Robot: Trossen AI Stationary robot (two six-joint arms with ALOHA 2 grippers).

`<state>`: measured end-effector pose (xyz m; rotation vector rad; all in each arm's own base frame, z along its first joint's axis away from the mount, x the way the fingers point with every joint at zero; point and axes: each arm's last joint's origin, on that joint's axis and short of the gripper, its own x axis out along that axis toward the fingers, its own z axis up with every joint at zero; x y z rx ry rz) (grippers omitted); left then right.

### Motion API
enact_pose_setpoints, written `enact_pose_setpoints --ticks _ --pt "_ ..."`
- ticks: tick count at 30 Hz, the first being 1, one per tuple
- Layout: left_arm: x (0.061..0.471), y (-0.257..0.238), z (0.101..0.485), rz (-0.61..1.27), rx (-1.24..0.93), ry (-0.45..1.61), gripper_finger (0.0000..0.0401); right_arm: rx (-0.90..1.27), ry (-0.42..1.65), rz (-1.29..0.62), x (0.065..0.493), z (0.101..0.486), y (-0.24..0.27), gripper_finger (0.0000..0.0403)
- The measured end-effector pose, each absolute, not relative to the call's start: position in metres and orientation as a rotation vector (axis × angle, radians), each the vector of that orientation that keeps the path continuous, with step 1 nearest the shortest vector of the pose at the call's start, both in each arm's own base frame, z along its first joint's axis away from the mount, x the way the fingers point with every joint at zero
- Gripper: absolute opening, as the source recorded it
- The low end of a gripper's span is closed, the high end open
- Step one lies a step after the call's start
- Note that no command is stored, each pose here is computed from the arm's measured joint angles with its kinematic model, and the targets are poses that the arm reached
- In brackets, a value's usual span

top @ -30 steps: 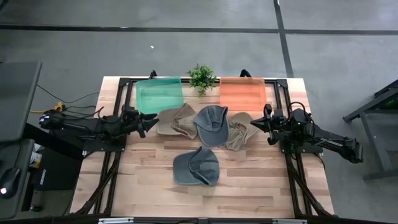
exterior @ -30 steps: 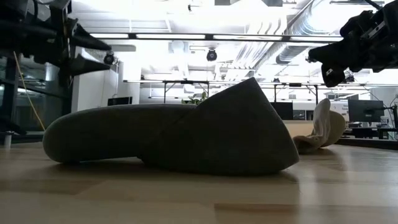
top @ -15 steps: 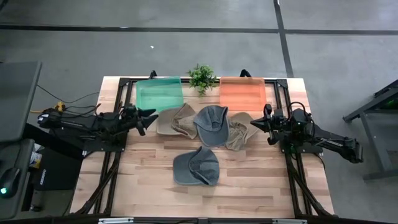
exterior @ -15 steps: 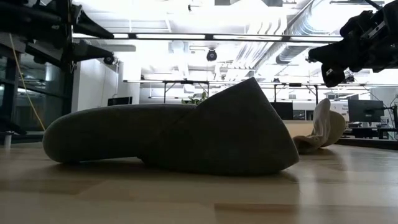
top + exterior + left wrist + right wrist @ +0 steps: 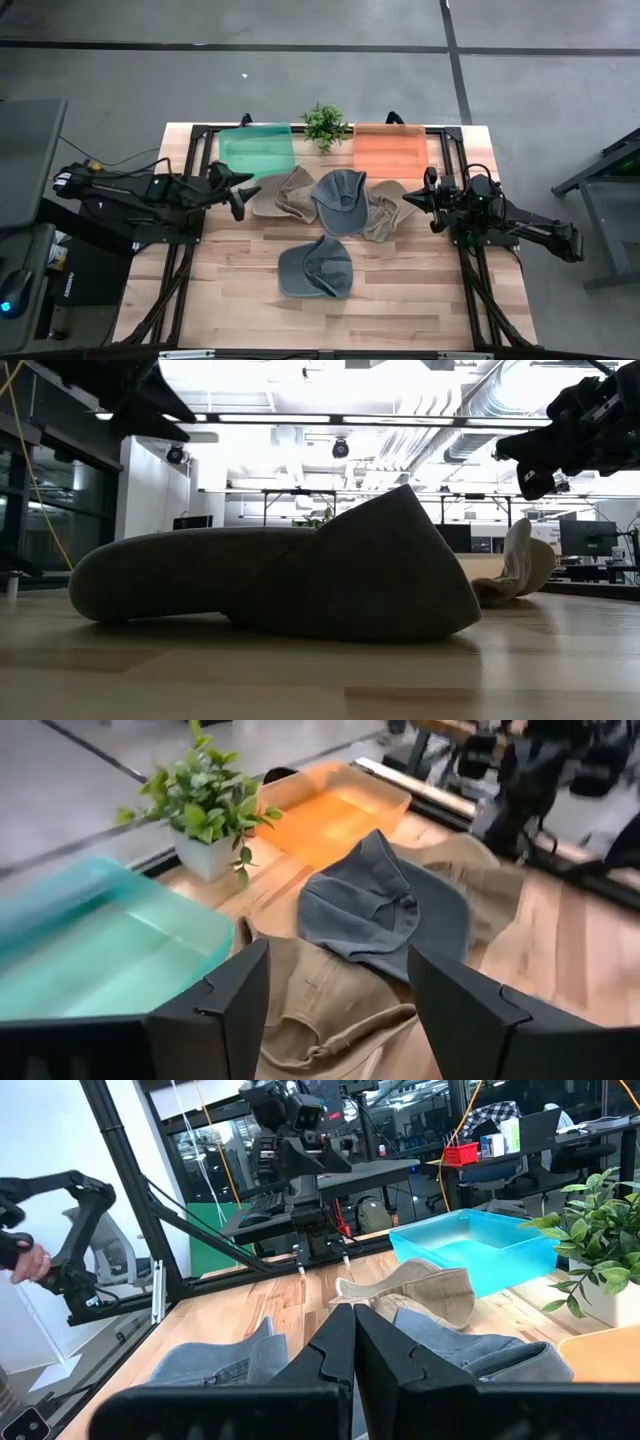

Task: Pick & Place hat
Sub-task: Put the left brown cap into the blue bin

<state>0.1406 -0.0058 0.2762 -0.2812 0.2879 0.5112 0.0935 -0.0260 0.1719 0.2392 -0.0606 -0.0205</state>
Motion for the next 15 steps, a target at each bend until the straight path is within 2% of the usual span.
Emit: enact_pose_setpoints --ticks 9,15 --pt "0.169 -0.011 0.279 0.486 -0.083 0.452 0.032 0.239 -0.061 -0.02 0.093 0.172 -0.026 0.0" --pt "0.186 -0.015 0.269 0.395 0.12 0.719 0.0322 0.239 -0.061 -0.02 0.094 0.172 -0.026 0.0"
